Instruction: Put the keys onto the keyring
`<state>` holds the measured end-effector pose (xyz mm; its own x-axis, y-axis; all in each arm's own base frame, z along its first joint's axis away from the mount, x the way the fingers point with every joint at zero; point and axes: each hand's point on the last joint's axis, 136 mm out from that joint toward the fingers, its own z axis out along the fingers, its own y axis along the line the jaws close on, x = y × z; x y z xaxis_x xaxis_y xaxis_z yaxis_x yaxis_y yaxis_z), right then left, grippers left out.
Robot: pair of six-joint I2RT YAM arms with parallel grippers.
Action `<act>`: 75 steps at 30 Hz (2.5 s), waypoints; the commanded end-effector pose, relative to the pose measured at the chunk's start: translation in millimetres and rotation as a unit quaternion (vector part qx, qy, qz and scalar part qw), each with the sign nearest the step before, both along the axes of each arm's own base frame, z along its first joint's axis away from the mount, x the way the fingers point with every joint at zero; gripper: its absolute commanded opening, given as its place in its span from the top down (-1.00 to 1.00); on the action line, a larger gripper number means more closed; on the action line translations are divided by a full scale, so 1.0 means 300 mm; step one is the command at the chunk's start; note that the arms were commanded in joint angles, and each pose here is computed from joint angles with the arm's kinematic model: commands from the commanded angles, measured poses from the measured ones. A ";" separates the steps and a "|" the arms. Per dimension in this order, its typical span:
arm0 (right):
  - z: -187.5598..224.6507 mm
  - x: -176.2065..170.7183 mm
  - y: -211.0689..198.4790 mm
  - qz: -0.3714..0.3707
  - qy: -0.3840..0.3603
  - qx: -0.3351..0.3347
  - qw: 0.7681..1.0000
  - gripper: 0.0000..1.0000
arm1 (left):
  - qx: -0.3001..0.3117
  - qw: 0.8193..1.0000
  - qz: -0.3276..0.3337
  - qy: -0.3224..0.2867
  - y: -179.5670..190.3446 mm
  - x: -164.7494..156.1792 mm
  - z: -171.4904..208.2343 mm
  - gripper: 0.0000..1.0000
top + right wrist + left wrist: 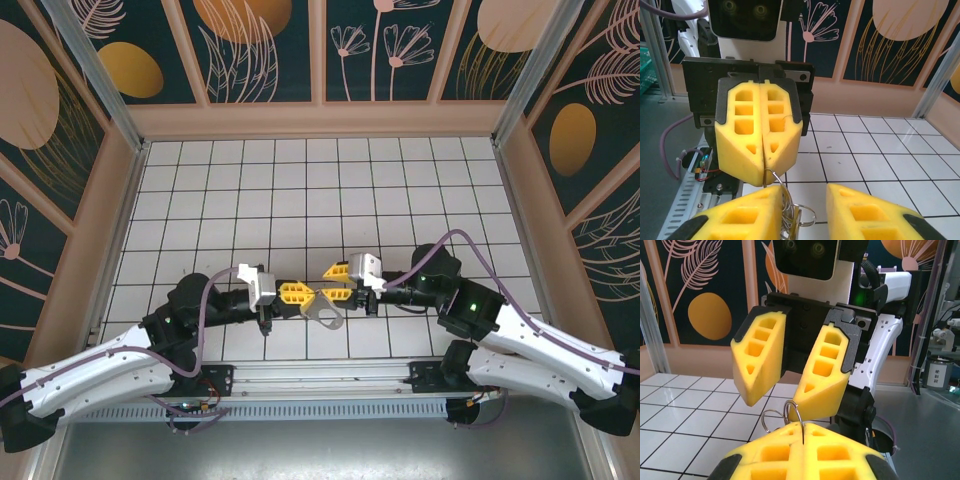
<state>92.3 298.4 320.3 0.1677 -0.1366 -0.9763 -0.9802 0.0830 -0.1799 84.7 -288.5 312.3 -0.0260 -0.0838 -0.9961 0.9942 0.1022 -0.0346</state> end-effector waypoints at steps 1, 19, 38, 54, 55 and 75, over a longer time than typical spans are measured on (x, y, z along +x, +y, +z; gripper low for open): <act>0.004 0.017 0.006 -0.009 0.002 0.010 1.000 0.36 | -0.037 0.999 -0.019 -0.013 0.009 -0.030 0.055 1.00; -0.081 0.037 0.034 -0.008 0.024 -0.041 0.999 0.75 | -0.016 1.000 -0.009 -0.008 -0.002 -0.014 0.027 1.00; -0.050 0.093 0.021 -0.055 0.002 -0.052 0.997 1.00 | 0.176 0.980 0.092 -0.020 -0.021 0.134 -0.124 0.60; -0.067 0.100 0.014 -0.062 -0.002 -0.048 0.997 1.00 | 0.112 0.989 0.083 -0.042 0.005 0.099 -0.035 1.00; -0.073 0.105 0.011 -0.067 0.000 -0.050 0.996 1.00 | 0.101 0.990 0.083 -0.045 0.014 0.093 -0.020 1.00; -0.047 0.020 -0.024 -0.022 -0.006 0.004 1.000 0.41 | 0.056 0.997 0.024 -0.043 0.011 0.017 0.002 1.00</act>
<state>104.6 289.7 299.3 0.1484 -0.1870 -0.9711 -0.9713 0.1568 -0.1786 99.7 -282.2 292.5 0.0344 0.1101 -0.9933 0.9781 0.2003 0.0560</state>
